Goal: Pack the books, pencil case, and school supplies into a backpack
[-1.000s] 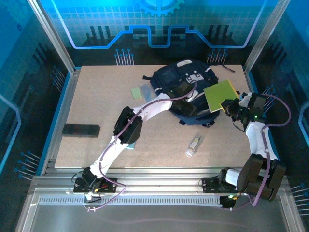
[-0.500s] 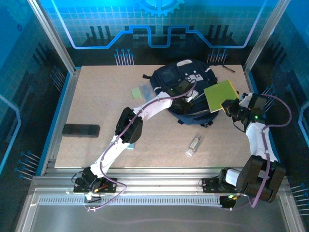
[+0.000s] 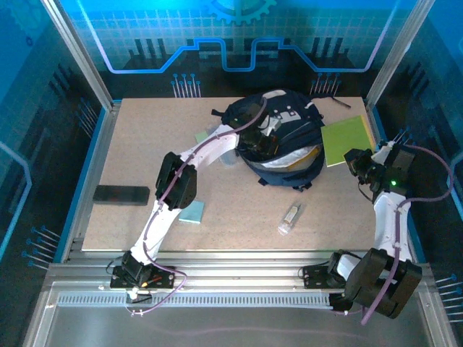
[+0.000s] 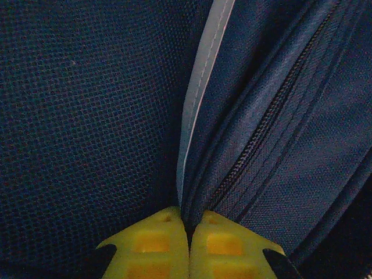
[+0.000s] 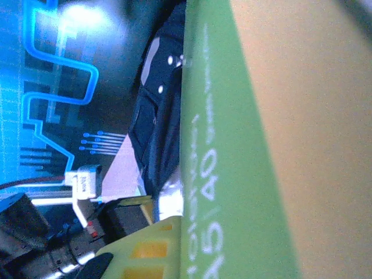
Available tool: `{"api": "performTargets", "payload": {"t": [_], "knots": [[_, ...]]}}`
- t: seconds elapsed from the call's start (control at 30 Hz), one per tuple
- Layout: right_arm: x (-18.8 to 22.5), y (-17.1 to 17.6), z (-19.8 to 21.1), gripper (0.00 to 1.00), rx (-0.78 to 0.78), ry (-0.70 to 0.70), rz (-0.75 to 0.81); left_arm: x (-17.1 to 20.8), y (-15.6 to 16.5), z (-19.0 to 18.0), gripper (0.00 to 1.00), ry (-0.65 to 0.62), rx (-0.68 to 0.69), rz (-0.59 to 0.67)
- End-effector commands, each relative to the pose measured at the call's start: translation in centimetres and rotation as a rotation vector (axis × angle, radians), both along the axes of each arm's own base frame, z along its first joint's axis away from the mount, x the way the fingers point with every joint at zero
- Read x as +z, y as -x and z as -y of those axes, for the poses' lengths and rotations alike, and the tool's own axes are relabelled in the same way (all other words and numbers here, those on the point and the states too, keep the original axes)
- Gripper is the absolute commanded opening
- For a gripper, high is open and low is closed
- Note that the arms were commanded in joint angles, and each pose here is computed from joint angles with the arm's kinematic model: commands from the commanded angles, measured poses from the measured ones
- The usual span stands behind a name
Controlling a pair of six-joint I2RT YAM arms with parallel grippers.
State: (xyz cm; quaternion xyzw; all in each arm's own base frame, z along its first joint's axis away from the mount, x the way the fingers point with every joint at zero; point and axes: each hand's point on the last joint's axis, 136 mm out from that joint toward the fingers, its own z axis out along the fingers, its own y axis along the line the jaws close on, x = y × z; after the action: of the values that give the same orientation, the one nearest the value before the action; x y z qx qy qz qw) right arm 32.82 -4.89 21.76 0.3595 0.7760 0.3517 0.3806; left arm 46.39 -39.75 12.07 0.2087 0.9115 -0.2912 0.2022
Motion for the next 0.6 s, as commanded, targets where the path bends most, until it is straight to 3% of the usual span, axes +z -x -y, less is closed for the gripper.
{"api": "performTargets", "payload": {"t": [0.0,0.23,0.57], "knots": [[2.1,0.5,2.0,0.00,-0.067,0.026,0.048,7.1,-0.4,0.6,0.00,0.191,0.047,0.002],[1.3,0.7,1.2,0.00,-0.045,-0.016,0.057,11.8,-2.0,0.0,0.00,0.371,0.082,-0.022],[-1.1,-4.0,-7.3,0.00,0.176,-0.101,0.054,15.5,-1.3,0.7,0.00,0.447,0.051,0.004]]}}
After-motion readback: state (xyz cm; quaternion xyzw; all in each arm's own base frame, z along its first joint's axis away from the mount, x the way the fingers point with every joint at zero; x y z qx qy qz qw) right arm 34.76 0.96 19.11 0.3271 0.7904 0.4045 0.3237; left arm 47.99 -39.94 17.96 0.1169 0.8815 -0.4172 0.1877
